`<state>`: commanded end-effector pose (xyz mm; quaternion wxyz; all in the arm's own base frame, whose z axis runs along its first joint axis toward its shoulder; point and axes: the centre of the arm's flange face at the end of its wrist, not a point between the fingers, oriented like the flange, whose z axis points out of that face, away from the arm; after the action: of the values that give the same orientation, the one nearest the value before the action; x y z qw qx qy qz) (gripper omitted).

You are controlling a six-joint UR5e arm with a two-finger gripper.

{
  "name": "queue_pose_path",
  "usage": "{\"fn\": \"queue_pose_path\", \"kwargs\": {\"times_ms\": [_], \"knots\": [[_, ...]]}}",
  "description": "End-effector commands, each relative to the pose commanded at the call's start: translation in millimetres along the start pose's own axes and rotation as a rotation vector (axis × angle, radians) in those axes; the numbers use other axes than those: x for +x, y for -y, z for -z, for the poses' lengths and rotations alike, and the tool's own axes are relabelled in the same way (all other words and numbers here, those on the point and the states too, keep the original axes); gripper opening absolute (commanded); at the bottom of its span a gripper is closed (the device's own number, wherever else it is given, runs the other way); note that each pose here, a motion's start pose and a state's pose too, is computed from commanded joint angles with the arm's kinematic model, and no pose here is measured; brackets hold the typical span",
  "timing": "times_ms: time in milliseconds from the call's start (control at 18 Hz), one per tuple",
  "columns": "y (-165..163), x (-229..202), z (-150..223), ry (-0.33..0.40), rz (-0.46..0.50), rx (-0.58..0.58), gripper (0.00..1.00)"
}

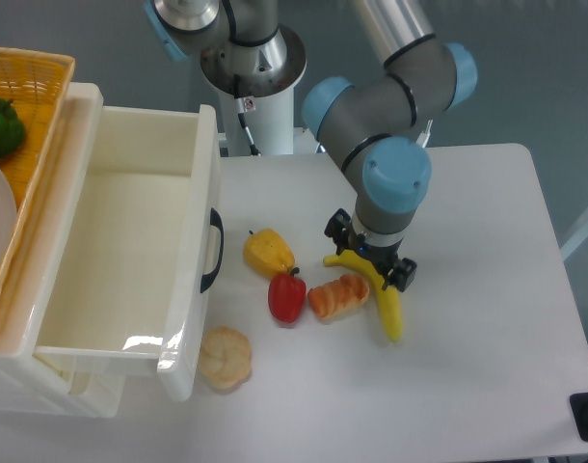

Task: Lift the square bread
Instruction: 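Lower the open gripper over the bread roll, then close the gripper around the bread roll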

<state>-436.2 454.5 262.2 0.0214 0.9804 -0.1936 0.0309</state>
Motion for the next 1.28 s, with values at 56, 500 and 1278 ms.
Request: {"fn": "queue_pose_path", "kwargs": {"times_ms": [56, 500, 1278], "knots": [[6.0, -0.7, -6.1, 0.002, -0.017, 0.0, 1.0], [19.8, 1.4, -38.1, -0.029, -0.04, -0.007, 1.0], [31.0, 19.2, -59.4, -0.021, -0.051, 0.0, 1.0]]}}
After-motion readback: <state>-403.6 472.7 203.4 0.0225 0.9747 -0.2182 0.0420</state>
